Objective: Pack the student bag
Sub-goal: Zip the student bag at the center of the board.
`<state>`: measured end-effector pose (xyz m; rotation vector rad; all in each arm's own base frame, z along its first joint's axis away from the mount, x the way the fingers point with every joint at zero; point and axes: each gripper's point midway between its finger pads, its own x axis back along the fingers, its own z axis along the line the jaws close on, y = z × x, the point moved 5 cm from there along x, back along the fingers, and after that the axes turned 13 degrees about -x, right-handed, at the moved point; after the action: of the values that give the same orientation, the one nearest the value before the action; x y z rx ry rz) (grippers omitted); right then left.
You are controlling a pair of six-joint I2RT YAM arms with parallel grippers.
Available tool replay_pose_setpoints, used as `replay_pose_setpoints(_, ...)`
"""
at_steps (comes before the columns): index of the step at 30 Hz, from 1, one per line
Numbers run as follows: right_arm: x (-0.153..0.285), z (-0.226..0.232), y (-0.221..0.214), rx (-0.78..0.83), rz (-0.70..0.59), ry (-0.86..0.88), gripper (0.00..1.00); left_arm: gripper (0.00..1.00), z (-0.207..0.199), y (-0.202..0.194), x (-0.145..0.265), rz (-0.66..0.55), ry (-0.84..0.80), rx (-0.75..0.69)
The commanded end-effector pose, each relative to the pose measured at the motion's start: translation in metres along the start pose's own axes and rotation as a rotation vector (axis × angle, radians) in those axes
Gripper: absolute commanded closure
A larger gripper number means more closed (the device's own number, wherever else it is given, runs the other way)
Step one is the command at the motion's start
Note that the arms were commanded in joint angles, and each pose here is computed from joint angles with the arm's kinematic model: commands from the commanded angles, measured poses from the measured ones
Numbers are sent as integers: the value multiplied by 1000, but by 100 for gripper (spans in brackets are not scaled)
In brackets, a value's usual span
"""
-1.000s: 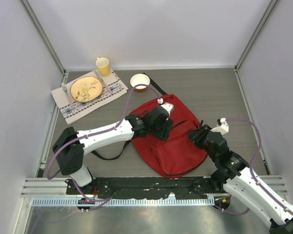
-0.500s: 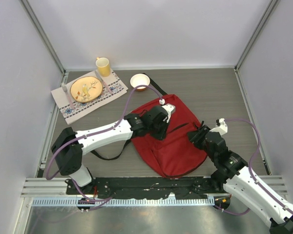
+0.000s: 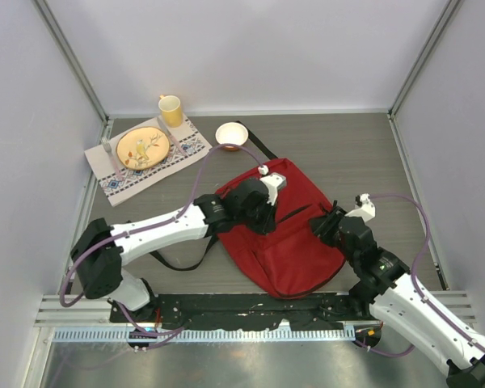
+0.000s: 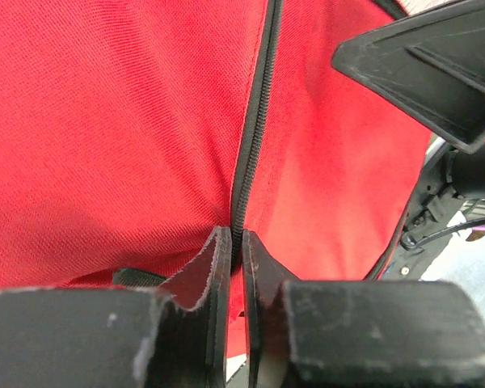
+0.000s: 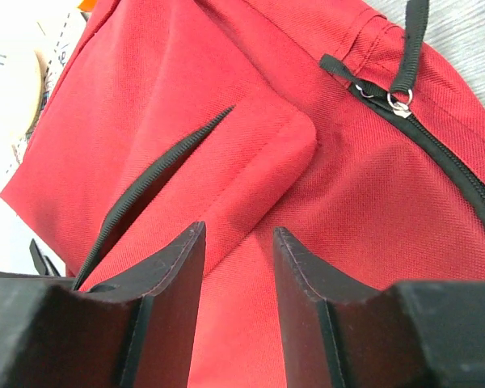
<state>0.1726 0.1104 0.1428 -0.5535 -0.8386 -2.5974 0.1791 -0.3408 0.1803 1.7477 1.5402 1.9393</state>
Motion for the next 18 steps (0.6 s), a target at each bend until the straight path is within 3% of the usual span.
replay_pose_setpoints(1, 6, 28, 15, 44, -28, 73, 56, 85, -13, 30, 32, -210, -58, -11)
replay_pose_setpoints(4, 5, 32, 15, 71, -13, 67, 56, 82, -13, 39, 51, -312, -61, -18)
replay_pose_setpoints(6, 5, 34, 16, 82, -11, 68, 56, 69, -14, 45, 61, -369, -66, -21)
replay_pose_setpoints(9, 7, 40, 19, 85, -19, 89, 55, 66, -5, 40, 64, -366, 1, 1)
replay_pose_setpoints(11, 10, 49, 22, 100, -17, 126, 54, 55, 0, 34, 67, -348, 37, 26)
replay_pose_setpoints(14, 15, 68, 19, 152, 37, 226, 53, 49, 14, 29, 74, -367, 138, 92)
replay_pose_setpoints(18, 15, 89, 13, 237, 128, 289, 53, 30, 49, -3, 85, -369, 401, 294)
